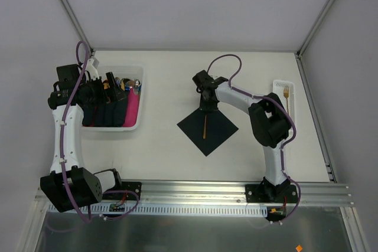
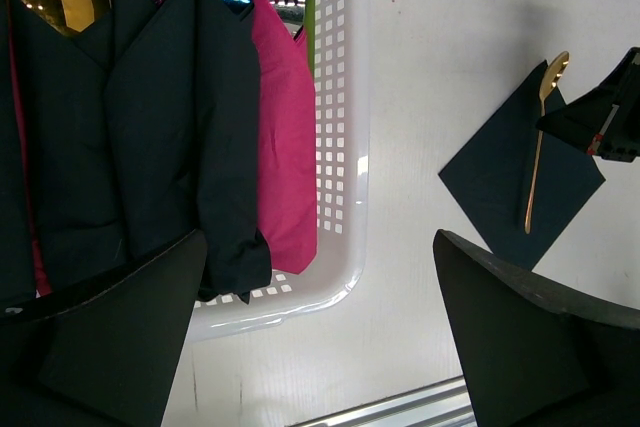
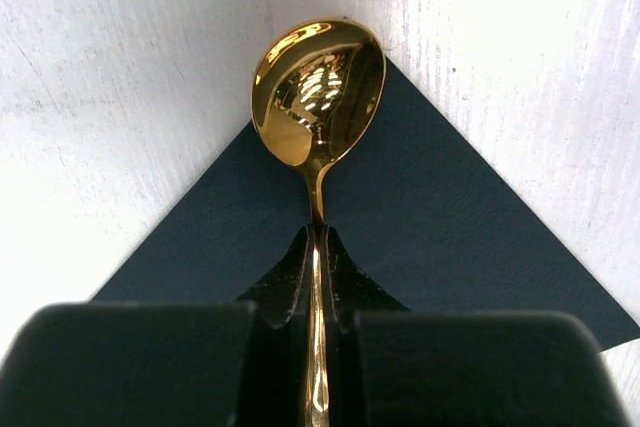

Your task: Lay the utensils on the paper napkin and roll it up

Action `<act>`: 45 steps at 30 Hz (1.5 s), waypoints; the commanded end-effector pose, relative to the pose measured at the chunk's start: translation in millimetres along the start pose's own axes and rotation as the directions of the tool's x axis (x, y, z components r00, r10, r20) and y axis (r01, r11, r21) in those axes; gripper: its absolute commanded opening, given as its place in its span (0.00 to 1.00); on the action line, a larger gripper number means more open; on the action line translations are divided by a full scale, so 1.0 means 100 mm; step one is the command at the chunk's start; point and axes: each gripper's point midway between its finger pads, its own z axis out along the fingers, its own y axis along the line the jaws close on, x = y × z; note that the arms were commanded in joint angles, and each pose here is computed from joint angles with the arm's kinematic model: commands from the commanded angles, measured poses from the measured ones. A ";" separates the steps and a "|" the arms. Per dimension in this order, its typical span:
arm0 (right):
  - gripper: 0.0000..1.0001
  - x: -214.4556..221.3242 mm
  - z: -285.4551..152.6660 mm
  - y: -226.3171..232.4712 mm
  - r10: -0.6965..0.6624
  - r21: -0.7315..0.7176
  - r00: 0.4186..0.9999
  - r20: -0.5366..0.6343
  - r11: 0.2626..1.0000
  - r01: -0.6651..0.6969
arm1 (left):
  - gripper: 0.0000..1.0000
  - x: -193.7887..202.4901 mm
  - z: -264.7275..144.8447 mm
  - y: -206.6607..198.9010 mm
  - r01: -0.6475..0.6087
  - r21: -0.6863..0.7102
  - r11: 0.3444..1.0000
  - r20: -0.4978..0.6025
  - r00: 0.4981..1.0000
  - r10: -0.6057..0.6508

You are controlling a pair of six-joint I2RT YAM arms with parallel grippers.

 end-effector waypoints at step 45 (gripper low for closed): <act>0.44 -1.21 -1.86 -2.73 0.128 0.109 0.945 0.301 0.980 -0.167 | 0.99 -0.17 -0.20 -0.31 -0.144 0.143 0.979 0.092 0.987 0.132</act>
